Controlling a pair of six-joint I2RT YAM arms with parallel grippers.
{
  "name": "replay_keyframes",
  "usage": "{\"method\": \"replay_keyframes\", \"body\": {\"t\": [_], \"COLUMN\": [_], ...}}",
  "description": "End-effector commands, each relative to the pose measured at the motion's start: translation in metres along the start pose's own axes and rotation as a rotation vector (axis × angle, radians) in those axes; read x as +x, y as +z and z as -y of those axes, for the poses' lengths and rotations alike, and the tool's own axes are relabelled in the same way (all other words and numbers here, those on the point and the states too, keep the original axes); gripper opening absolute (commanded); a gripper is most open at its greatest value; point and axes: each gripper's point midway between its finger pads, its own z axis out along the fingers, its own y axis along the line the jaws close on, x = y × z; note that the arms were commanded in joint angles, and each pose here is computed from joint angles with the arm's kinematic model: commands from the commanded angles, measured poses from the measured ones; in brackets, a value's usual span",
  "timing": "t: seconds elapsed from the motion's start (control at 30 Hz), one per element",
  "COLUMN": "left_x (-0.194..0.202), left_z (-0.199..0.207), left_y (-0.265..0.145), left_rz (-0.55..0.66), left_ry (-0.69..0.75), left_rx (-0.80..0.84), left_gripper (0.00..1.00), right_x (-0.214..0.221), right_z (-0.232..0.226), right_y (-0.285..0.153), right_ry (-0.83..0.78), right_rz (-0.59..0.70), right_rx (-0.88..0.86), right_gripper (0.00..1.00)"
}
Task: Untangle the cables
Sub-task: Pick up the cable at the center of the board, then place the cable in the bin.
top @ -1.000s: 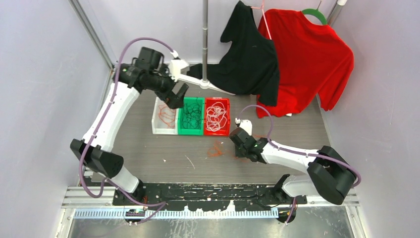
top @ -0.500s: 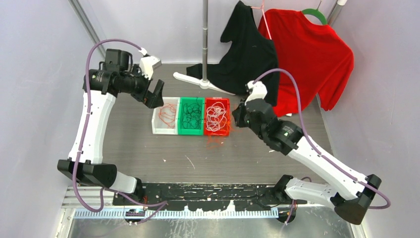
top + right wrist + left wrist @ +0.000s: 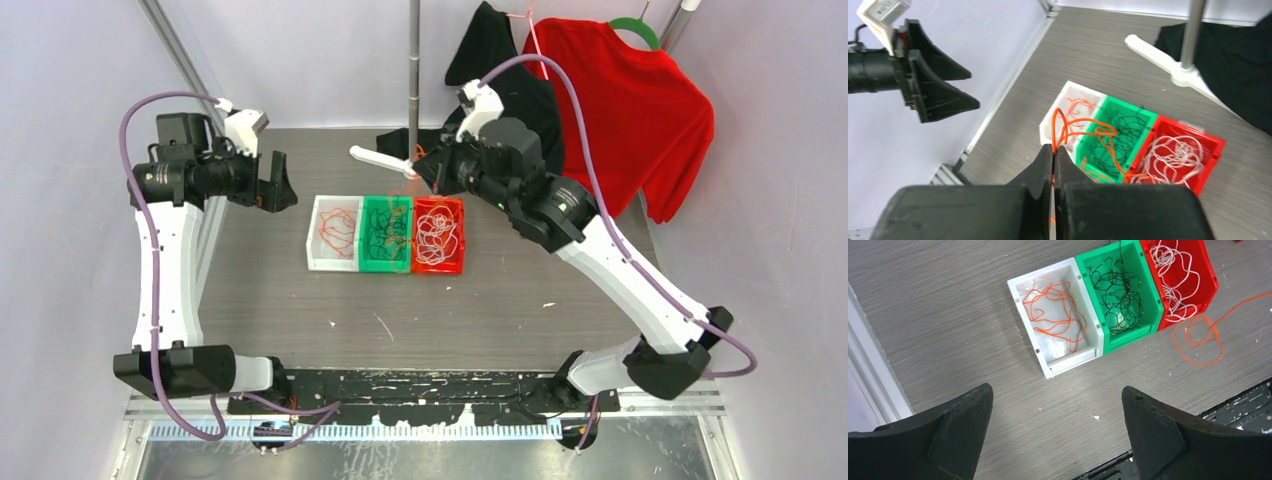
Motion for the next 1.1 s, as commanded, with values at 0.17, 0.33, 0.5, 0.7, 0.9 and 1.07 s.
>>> {"method": "replay_keyframes", "body": {"t": [0.17, 0.33, 0.5, 0.7, 0.9, 1.07], "left_x": [-0.006, -0.006, -0.001, 0.005, 0.005, 0.005], "left_z": [-0.027, -0.047, -0.055, -0.056, -0.055, -0.056], "left_y": [-0.014, -0.021, -0.025, -0.024, -0.025, -0.025], "left_rz": [0.128, 0.160, 0.165, 0.163, 0.169, 0.170], "left_ry": [-0.091, -0.170, -0.197, -0.201, -0.204, -0.211], "left_rx": [-0.046, -0.074, -0.073, -0.077, -0.062, -0.052], "left_gripper": [0.99, 1.00, 0.99, 0.99, 1.00, 0.99], "right_x": [-0.034, -0.028, -0.024, -0.030, -0.004, 0.020], "right_z": [-0.069, -0.078, -0.087, -0.104, -0.107, -0.101], "right_y": [0.046, 0.082, 0.112, 0.133, 0.156, 0.170], "right_ry": [0.058, 0.066, 0.069, 0.050, -0.066, -0.148], "right_rz": [0.061, 0.054, 0.048, 0.077, 0.056, 0.027], "right_rx": [-0.264, -0.286, -0.300, -0.328, -0.278, -0.236], "right_gripper": [0.01, 0.01, 0.01, 0.01, 0.01, 0.01]}}
